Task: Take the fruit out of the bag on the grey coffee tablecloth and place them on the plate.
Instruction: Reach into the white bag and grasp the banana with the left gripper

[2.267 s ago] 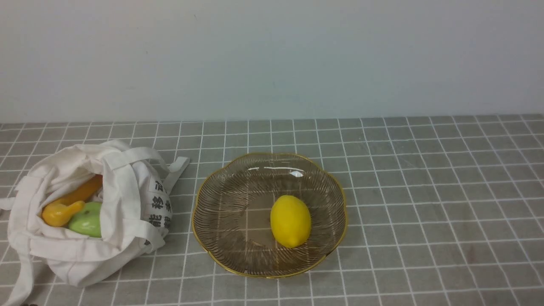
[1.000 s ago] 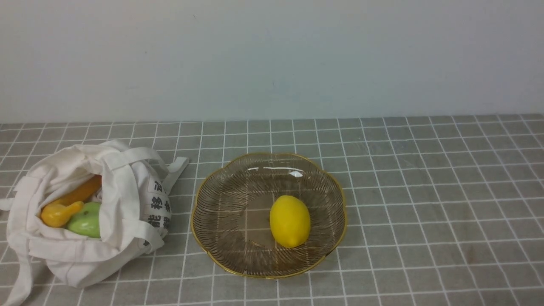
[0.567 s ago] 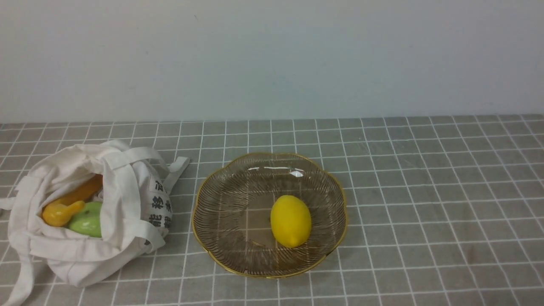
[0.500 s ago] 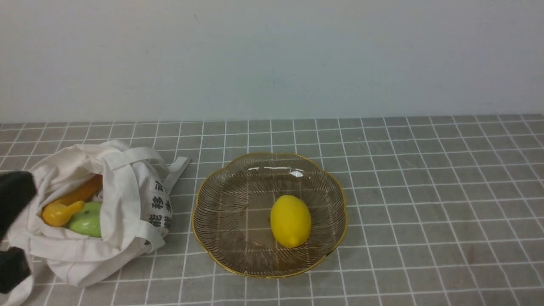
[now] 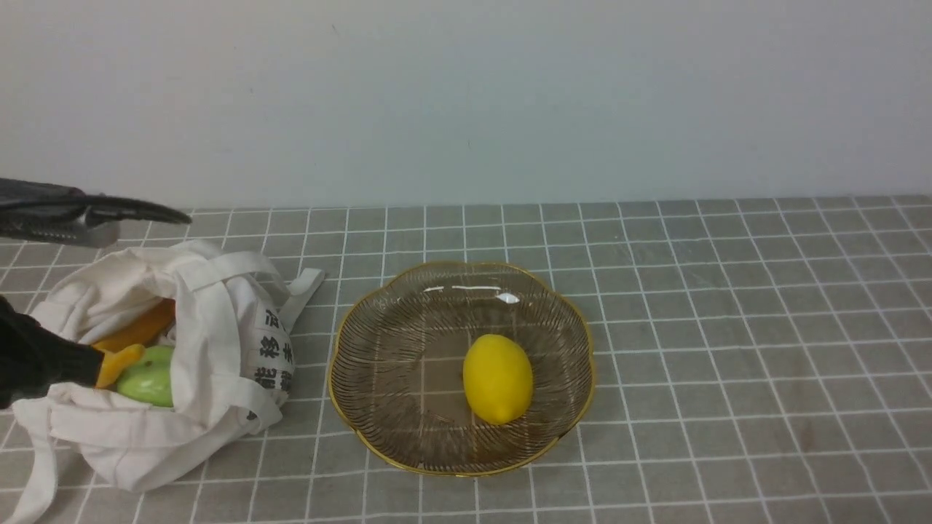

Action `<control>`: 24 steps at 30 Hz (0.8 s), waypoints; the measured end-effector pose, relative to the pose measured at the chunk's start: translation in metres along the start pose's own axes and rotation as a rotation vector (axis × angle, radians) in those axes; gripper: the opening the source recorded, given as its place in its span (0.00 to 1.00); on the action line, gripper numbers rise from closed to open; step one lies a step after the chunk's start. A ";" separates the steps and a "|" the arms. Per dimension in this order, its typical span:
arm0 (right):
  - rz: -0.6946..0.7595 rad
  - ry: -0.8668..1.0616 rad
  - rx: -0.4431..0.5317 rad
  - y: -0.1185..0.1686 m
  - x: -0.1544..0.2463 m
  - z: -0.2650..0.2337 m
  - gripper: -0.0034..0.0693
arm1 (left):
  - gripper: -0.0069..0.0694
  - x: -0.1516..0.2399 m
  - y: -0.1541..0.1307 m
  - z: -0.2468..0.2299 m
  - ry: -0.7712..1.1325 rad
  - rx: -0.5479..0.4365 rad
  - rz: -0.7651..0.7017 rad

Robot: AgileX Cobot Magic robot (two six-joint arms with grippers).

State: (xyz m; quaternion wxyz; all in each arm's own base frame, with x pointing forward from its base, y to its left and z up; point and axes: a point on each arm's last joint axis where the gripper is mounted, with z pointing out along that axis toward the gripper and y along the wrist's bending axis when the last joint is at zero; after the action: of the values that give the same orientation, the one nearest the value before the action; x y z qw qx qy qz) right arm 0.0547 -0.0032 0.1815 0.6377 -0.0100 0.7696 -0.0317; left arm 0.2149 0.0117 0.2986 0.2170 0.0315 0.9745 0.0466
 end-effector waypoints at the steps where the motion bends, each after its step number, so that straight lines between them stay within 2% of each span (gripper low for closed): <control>1: 0.000 0.000 0.000 0.000 0.000 0.000 0.03 | 0.11 -0.004 0.002 0.005 0.017 -0.002 -0.003; 9: 0.000 0.000 0.000 0.000 0.000 0.000 0.03 | 0.13 -0.023 0.006 0.045 0.120 0.012 0.084; 12: 0.000 0.000 0.000 0.000 0.000 0.000 0.03 | 0.23 -0.030 0.005 0.049 0.059 0.016 0.089; 14: 0.000 0.000 0.000 0.000 0.000 0.000 0.03 | 0.35 -0.035 0.005 0.049 0.009 0.012 0.095; 15: 0.000 0.000 0.000 0.000 0.000 0.000 0.03 | 0.35 -0.035 0.005 0.050 0.009 0.011 0.095; 17: 0.000 0.000 0.000 0.000 0.000 0.000 0.03 | 0.51 -0.039 0.005 0.052 -0.027 0.008 0.127; 19: 0.000 0.000 0.000 0.000 0.000 0.000 0.03 | 0.59 -0.040 0.004 0.053 -0.037 0.008 0.146; 20: 0.000 0.000 0.000 0.000 0.000 0.000 0.03 | 0.68 -0.042 0.004 0.056 -0.042 0.010 0.171; 22: 0.000 0.000 0.000 0.000 0.000 0.000 0.03 | 0.79 -0.042 0.003 0.064 -0.025 0.024 0.206; 24: 0.000 0.000 0.000 0.000 0.000 0.000 0.03 | 0.84 -0.042 0.002 0.070 -0.009 0.030 0.227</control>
State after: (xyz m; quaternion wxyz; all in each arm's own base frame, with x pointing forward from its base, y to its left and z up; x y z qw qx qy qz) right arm 0.0547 -0.0032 0.1815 0.6377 -0.0100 0.7696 -0.0317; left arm 0.2831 0.0156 0.2538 0.2143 0.1452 0.9643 0.0560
